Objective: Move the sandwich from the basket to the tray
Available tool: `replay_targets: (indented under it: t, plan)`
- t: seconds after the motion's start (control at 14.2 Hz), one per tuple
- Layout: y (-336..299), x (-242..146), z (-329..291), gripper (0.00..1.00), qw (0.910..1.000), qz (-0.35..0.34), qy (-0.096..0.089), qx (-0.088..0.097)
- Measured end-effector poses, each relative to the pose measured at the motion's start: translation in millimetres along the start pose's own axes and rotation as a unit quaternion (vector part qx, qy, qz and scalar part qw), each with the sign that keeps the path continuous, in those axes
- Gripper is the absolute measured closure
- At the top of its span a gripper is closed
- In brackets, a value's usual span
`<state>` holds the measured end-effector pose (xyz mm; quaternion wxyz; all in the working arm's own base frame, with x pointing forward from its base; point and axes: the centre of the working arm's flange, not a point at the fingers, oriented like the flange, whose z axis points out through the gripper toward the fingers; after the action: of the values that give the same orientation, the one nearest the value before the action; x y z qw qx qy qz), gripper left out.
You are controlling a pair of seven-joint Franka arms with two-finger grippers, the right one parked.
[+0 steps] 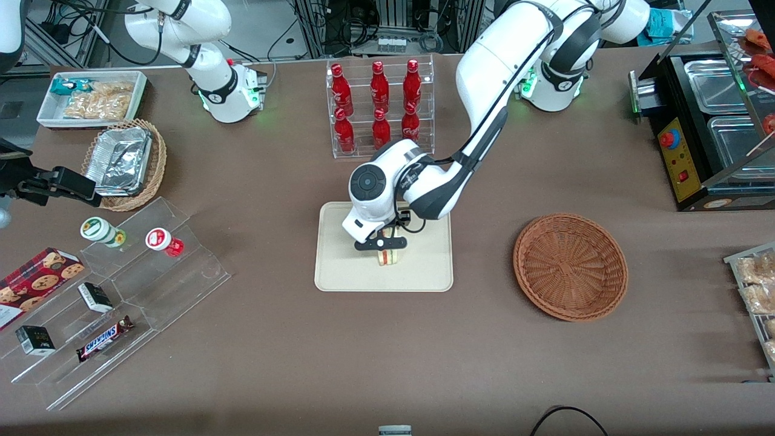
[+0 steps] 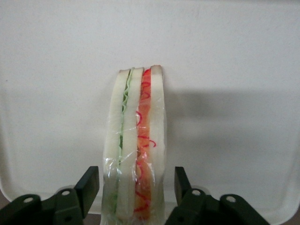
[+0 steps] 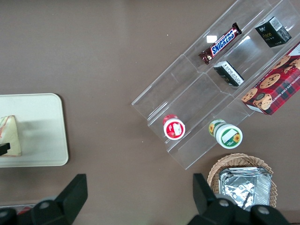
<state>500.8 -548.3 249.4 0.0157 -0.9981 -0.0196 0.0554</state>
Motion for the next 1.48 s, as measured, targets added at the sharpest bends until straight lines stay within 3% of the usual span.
replay_targets:
  t: [0.14,0.21,0.35,0.7,1.48]
  plan:
    - [-13,3,-42,0.02,0.9999,-0.008,0.005,0.011]
    - [-28,8,-72,0.0,0.9996,-0.018,0.01,0.021]
    - [-71,18,-136,0.01,0.9989,-0.033,0.016,0.031]
    - [-204,34,-236,0.0,0.9987,-0.023,0.0,0.046]
    - [-434,32,-286,0.0,0.9988,-0.018,-0.024,0.039]
